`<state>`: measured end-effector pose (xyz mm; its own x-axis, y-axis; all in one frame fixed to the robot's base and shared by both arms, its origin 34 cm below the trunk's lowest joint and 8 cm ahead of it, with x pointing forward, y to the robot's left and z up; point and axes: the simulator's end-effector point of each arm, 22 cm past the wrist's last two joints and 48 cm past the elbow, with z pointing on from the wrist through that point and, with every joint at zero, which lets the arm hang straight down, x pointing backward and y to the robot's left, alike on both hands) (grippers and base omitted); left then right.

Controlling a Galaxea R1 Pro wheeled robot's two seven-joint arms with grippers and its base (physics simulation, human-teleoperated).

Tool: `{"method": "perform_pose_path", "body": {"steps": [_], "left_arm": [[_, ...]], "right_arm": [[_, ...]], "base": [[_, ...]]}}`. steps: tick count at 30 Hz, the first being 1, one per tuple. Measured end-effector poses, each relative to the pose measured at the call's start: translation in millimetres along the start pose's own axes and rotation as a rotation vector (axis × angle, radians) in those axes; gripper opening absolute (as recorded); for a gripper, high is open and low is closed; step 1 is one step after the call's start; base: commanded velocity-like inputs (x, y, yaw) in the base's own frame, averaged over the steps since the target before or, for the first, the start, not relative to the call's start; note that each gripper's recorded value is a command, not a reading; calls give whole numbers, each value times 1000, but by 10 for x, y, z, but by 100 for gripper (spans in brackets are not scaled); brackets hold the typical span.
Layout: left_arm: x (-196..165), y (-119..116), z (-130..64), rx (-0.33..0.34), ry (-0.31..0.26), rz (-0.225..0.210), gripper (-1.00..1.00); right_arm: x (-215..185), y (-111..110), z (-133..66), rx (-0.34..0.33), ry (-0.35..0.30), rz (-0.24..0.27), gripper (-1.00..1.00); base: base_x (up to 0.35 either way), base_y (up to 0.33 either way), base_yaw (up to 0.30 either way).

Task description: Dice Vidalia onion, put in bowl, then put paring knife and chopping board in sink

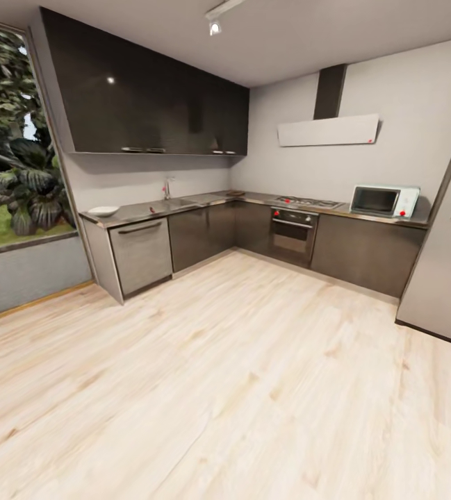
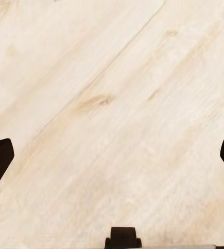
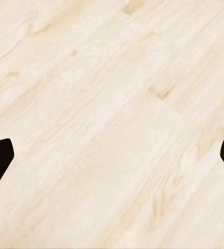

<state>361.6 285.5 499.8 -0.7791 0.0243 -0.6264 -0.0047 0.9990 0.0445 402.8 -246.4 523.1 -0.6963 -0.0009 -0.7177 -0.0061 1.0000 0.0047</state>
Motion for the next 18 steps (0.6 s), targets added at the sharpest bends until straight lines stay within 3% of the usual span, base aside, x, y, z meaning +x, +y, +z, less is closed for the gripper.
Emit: {"method": "perform_pose_path", "body": {"steps": [18], "left_arm": [[-1, 1, 0, -1, 0, 0, 100]], "right_arm": [[2, -2, -1, 1, 0, 1, 100]], "base": [[323, -6, 0]]}}
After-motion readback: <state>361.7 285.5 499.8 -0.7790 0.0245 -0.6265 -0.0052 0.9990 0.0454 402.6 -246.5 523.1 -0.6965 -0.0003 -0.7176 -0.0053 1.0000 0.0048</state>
